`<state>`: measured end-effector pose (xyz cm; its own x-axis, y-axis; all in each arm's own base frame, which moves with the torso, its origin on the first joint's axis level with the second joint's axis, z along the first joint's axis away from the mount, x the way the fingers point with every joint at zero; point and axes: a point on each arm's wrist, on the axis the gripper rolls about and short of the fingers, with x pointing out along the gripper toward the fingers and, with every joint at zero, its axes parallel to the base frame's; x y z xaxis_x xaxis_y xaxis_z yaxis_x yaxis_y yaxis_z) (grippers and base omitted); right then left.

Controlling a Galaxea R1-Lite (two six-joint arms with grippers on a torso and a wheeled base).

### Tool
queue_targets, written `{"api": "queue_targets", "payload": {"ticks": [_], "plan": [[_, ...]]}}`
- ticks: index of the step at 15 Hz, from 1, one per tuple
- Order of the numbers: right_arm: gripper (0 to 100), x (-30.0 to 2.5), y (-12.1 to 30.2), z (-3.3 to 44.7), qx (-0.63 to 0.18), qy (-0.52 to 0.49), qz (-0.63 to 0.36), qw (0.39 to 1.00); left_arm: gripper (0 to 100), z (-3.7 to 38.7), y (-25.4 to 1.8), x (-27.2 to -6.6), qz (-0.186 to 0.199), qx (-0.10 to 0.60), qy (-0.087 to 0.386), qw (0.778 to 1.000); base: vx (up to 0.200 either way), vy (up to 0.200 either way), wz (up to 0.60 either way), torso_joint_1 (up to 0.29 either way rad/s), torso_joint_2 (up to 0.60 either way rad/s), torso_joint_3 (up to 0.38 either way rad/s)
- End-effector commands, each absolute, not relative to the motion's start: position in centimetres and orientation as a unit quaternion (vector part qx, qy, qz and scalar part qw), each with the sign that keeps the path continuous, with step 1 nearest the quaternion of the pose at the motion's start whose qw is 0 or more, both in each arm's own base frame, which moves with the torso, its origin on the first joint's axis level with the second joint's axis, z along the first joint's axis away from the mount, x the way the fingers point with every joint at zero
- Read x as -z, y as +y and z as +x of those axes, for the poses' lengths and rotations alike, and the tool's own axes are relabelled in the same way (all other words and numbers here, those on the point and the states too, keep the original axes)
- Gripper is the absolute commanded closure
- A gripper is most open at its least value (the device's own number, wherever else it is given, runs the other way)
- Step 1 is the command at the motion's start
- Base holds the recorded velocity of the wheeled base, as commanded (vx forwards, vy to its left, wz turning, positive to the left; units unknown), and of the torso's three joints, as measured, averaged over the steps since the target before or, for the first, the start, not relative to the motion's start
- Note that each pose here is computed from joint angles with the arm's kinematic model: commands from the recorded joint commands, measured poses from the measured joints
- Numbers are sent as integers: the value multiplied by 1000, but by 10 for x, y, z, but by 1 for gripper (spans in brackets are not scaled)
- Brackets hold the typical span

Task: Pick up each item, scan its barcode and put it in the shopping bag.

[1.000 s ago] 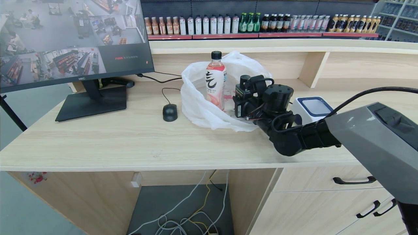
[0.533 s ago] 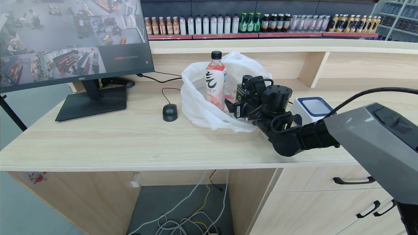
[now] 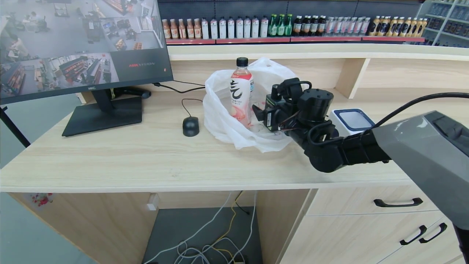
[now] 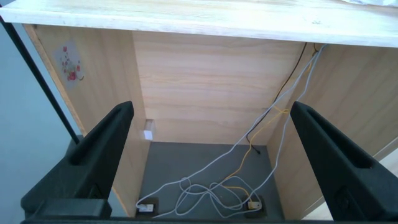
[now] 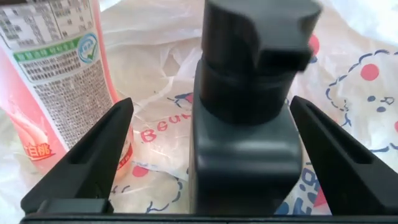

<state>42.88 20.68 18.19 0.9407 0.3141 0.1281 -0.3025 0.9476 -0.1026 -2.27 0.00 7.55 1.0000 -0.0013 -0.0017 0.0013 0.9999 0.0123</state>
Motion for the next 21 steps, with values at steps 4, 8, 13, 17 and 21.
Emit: {"api": "queue_targets", "payload": {"ticks": [4, 8, 13, 17, 21], "plan": [[0, -205, 194, 399, -158, -83, -24, 984, 0, -23, 0, -76, 7, 2, 1, 1000, 0, 0, 0, 0, 0, 0], [0, -220, 179, 370, -158, -99, -5, 982, 0, -23, 0, -76, 6, 1, 1, 1000, 0, 0, 0, 0, 0, 0], [0, -213, 149, 312, -157, -127, 27, 979, 0, -23, 0, -76, 6, 1, 1, 1000, 0, 0, 0, 0, 0, 0], [0, -203, 113, 252, -150, -124, 46, 980, 0, -23, 0, -75, 6, 1, 2, 1000, 0, 0, 0, 0, 0, 0], [0, -182, 76, 195, -131, -89, 62, 985, 0, -23, 0, -76, 6, 1, 1, 1000, 0, 0, 0, 0, 0, 0]]}}
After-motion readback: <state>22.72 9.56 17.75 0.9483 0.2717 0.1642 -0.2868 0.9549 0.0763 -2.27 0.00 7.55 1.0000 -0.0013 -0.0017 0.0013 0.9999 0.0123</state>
